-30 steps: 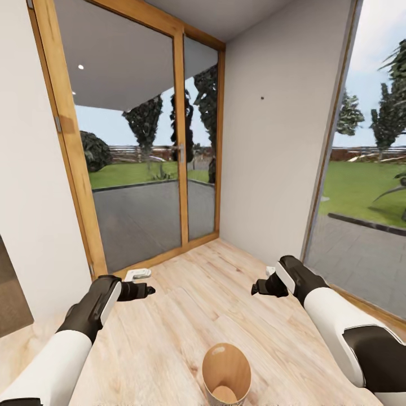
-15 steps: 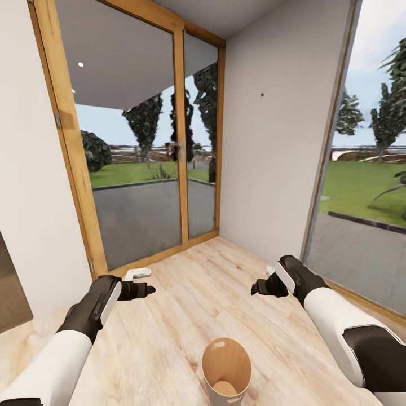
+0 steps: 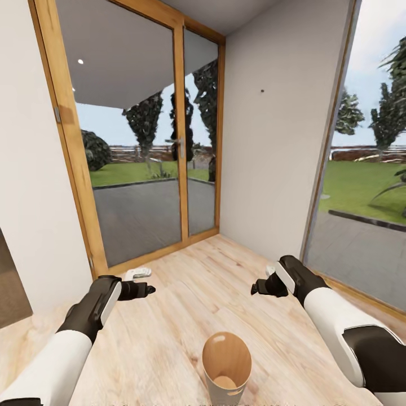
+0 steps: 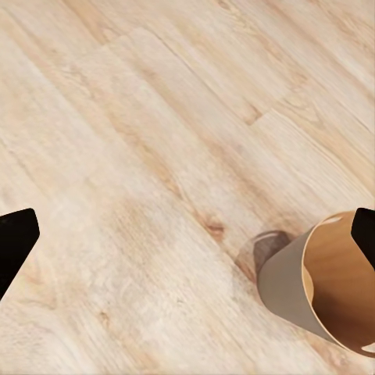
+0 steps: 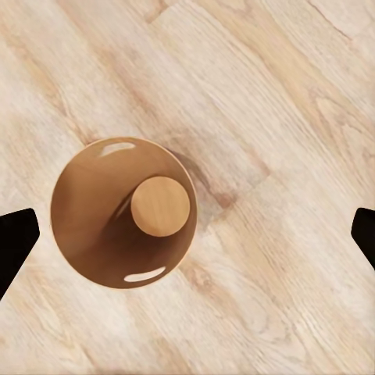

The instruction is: Put the three can of soda from the living room inside the tash can in the kitchen.

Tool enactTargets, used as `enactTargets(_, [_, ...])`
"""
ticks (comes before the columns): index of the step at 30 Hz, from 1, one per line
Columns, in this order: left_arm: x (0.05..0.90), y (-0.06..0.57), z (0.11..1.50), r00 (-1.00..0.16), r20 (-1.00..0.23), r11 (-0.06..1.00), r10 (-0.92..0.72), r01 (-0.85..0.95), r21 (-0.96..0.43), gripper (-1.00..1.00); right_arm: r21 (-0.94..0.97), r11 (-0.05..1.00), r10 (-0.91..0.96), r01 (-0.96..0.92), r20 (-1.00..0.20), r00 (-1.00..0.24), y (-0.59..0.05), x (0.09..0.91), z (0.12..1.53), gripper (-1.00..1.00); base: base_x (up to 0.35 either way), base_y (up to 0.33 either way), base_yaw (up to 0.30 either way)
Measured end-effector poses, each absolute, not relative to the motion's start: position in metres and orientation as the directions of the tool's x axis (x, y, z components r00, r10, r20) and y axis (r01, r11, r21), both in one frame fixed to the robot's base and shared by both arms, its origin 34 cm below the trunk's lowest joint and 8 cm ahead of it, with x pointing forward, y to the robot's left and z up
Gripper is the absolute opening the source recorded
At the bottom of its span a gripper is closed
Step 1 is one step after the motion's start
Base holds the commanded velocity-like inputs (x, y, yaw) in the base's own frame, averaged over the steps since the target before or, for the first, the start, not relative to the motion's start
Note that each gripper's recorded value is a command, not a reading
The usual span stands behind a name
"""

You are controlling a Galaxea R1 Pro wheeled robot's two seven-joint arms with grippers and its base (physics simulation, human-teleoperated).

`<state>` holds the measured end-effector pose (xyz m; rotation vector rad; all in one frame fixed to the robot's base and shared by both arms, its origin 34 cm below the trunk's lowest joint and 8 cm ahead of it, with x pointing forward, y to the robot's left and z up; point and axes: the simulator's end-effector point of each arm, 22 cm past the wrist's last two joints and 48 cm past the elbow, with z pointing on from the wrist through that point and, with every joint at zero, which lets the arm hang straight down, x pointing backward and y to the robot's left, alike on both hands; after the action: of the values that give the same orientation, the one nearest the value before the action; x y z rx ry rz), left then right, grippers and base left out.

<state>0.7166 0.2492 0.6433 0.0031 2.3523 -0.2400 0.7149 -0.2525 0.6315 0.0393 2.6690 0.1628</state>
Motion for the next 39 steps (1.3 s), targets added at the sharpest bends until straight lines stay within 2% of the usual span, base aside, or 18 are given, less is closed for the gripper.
enactTargets(39, [0.697,0.247,0.524,-0.747,-0.661,0.982,-0.065,0.069,-0.175,1.00,0.112,0.994,0.049,0.000,-0.433,-0.900,-0.251,0.701,0.515,1.00,0.000,0.000,0.000])
